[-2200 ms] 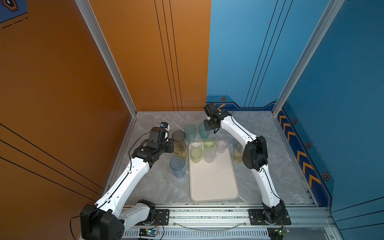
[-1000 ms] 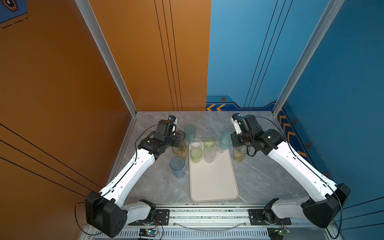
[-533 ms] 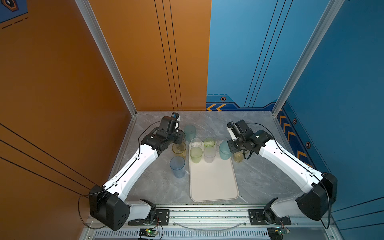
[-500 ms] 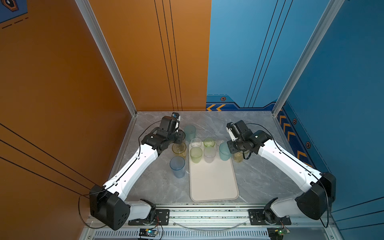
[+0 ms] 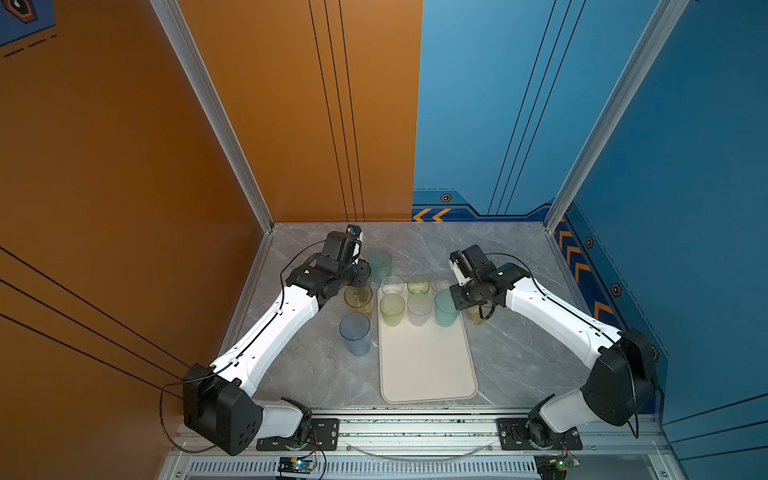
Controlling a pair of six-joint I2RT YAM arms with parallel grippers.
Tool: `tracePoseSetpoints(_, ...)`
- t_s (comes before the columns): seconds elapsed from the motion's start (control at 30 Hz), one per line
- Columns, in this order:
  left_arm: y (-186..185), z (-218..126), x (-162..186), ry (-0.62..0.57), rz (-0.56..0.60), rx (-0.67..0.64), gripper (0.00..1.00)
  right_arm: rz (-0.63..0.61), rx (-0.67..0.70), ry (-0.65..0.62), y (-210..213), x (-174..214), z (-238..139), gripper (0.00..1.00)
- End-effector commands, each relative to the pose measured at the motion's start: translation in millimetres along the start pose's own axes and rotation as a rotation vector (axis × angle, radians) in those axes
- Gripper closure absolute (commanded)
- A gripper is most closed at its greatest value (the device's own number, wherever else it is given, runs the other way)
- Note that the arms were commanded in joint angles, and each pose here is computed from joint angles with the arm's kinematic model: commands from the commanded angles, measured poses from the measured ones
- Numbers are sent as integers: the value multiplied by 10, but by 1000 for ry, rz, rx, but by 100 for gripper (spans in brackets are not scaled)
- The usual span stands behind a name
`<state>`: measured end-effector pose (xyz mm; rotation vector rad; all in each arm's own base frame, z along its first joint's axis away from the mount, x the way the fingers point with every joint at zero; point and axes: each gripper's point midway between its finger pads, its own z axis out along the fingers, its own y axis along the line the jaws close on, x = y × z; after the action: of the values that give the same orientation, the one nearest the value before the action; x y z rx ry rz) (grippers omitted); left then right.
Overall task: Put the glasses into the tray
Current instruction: 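Lower the teal dotted cup onto the tray and open the right gripper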
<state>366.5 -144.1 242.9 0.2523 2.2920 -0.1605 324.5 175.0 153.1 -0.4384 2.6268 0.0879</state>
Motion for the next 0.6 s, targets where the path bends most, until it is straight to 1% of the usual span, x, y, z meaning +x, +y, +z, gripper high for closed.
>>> tracePoseSetpoints(0.0,-22,-49,-77,-8,18,-4,78,45,-13,-22,-14,-49,69,100)
tracePoseSetpoints(0.2,-28,-39,-81,-4,20,-2,78,63,-19,-20,-33,-54,148,100)
tracePoseSetpoints(0.57,-25,-30,-79,3,24,-5,78,61,3,-3,-67,-35,271,99)
